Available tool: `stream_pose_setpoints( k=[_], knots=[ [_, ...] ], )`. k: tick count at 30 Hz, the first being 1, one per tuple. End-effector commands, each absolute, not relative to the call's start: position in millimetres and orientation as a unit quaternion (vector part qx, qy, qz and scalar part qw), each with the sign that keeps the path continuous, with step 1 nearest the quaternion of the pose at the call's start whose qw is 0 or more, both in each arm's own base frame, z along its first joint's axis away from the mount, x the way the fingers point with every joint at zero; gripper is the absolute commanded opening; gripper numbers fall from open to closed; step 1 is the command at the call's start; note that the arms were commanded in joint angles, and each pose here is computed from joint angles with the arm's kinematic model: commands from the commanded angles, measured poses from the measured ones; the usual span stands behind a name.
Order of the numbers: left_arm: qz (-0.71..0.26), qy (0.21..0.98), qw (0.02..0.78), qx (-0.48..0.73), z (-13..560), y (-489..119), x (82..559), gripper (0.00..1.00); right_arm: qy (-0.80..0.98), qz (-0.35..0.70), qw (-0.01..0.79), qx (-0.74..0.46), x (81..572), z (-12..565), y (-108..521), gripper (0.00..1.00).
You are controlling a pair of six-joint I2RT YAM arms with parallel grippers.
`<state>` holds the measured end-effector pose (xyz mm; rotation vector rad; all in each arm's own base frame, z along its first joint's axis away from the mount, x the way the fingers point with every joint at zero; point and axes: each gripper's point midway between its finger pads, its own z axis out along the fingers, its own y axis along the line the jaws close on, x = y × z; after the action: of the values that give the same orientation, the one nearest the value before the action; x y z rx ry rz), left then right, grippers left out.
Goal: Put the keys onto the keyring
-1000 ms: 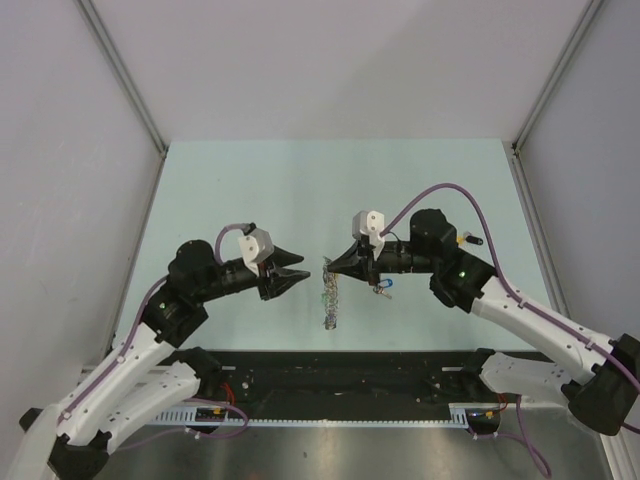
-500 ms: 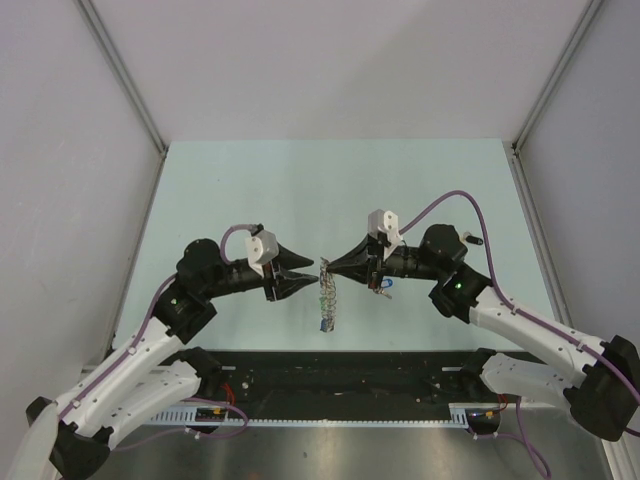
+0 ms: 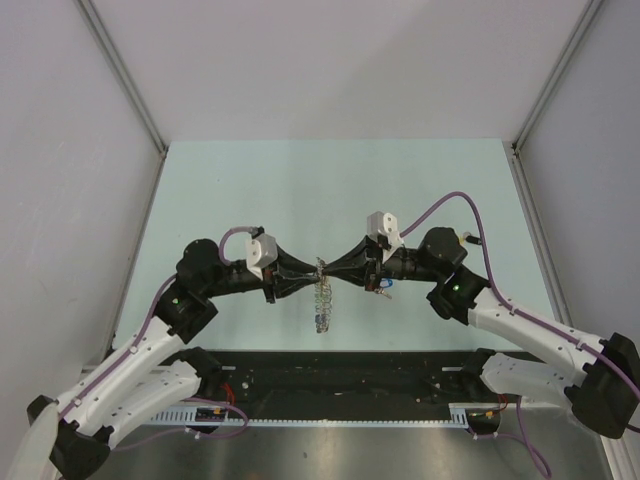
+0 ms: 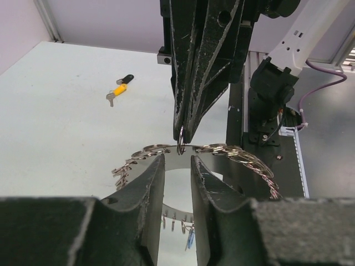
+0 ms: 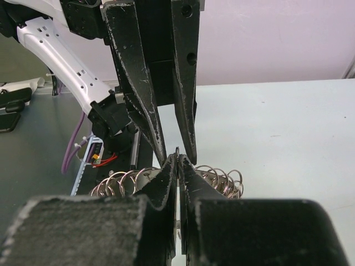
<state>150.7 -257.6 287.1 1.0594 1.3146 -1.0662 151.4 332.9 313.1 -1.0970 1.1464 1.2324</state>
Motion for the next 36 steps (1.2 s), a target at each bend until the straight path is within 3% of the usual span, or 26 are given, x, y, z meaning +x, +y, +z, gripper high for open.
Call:
stream_pose_setpoints(
  k=[1, 12, 22, 24, 27, 29, 30, 32, 33, 36],
  knots=[
    [-0.466, 0.532, 0.542, 0.454, 295.9, -260.2, 144.4, 0.27, 0.438, 0.52, 0.572, -0.458, 149.8, 338.8, 334.1, 0.0],
    [-0.478, 0.53, 0.53, 0.458, 298.2, -262.8, 140.8, 0.22, 0.436, 0.522, 0.569, -0.463, 149.5, 336.0, 338.3, 0.0],
    [-0.473, 0.539, 0.529, 0.454, 296.4, -263.0, 144.5, 0.1, 0.437, 0.522, 0.563, -0.468, 147.5, 332.3, 339.8, 0.0],
    [-0.471, 0.54, 0.531, 0.453, 296.8, -262.6, 145.5, 0.01, 0.44, 0.522, 0.56, -0.47, 147.2, 329.4, 340.8, 0.0],
    [-0.465, 0.542, 0.531, 0.456, 294.2, -261.9, 146.5, 0.0, 0.445, 0.523, 0.555, -0.47, 146.1, 328.9, 341.1, 0.02],
    [-0.459, 0.547, 0.531, 0.456, 291.4, -260.6, 148.0, 0.0, 0.452, 0.524, 0.552, -0.466, 145.3, 332.2, 339.6, 0.16],
    [-0.456, 0.55, 0.531, 0.456, 290.2, -260.2, 148.3, 0.0, 0.46, 0.519, 0.558, -0.457, 149.2, 333.9, 338.2, 0.32],
    [-0.438, 0.555, 0.538, 0.459, 286.0, -257.9, 153.2, 0.0, 0.479, 0.507, 0.561, -0.445, 152.2, 335.9, 332.2, 0.43],
    [-0.431, 0.552, 0.544, 0.463, 286.4, -256.9, 154.9, 0.0, 0.491, 0.494, 0.572, -0.432, 159.0, 340.6, 329.1, 0.55],
    [-0.42, 0.561, 0.539, 0.467, 278.7, -254.8, 156.4, 0.0, 0.529, 0.468, 0.576, -0.411, 166.7, 346.8, 315.9, 0.7]
  ],
)
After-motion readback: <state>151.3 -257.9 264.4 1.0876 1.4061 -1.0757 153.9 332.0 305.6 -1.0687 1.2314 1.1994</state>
